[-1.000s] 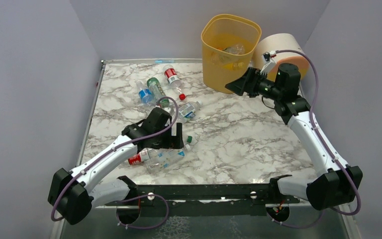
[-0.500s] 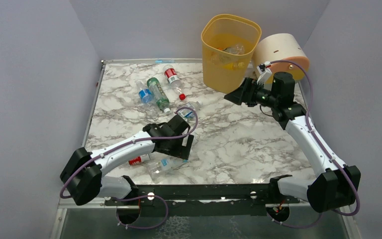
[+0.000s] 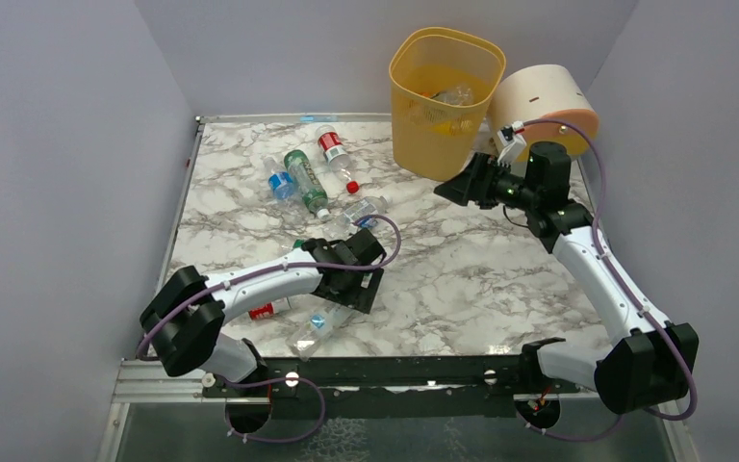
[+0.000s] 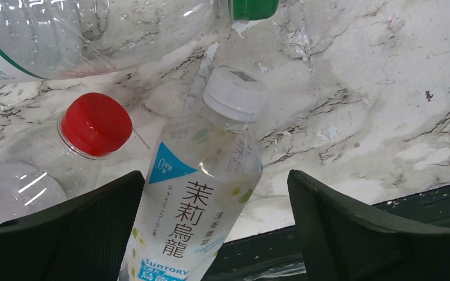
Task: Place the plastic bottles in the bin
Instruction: Pick up the plastic bottle at the center of the board.
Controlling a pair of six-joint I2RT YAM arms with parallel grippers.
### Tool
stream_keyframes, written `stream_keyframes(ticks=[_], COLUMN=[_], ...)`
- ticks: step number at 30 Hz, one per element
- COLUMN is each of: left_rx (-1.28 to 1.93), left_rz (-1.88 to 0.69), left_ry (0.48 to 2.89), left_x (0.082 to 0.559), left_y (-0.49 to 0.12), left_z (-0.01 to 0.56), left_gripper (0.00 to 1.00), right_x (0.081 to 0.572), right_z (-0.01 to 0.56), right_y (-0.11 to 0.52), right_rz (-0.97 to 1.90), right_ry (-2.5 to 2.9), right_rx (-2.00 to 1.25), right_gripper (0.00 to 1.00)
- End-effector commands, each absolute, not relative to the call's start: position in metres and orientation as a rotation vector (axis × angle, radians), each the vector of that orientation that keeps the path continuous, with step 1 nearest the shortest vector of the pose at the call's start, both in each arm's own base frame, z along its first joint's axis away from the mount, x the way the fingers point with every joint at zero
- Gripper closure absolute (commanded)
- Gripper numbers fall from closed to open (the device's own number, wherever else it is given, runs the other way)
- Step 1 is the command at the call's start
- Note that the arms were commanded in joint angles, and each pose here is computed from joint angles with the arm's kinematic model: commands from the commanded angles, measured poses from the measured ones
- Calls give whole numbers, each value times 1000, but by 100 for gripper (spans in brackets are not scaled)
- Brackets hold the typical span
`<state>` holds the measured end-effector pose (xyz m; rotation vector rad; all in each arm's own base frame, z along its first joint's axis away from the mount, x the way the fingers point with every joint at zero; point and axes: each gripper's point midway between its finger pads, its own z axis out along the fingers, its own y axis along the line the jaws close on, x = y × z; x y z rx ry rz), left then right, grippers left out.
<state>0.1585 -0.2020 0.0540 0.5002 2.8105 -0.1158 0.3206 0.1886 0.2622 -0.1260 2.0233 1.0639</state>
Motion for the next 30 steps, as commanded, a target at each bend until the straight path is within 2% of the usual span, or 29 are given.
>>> stream_keyframes(ticks=[1, 4, 12, 16, 30], left_rx=[501, 502, 509, 520, 535], left_rz=[-83, -83, -101, -111, -121], left_ry=[2786, 2788, 2802, 2814, 2840], left_x=[163, 163, 161, 158, 144], left_y=[-206, -207, -211, -213, -216], left_z=[58, 56, 49, 45, 38], left_gripper=[1, 2, 15, 18, 12], right_x=[312, 311, 311, 310, 310], right_z=[259, 255, 244, 242, 232], right_y=[190, 190, 190, 190, 190], right_rz=[1070, 1070, 1077, 1075, 1076], right_ry=[2034, 2045, 2071, 2075, 2105], right_rx=[-158, -155, -142, -144, -135], right_gripper=[14, 14, 14, 14, 15])
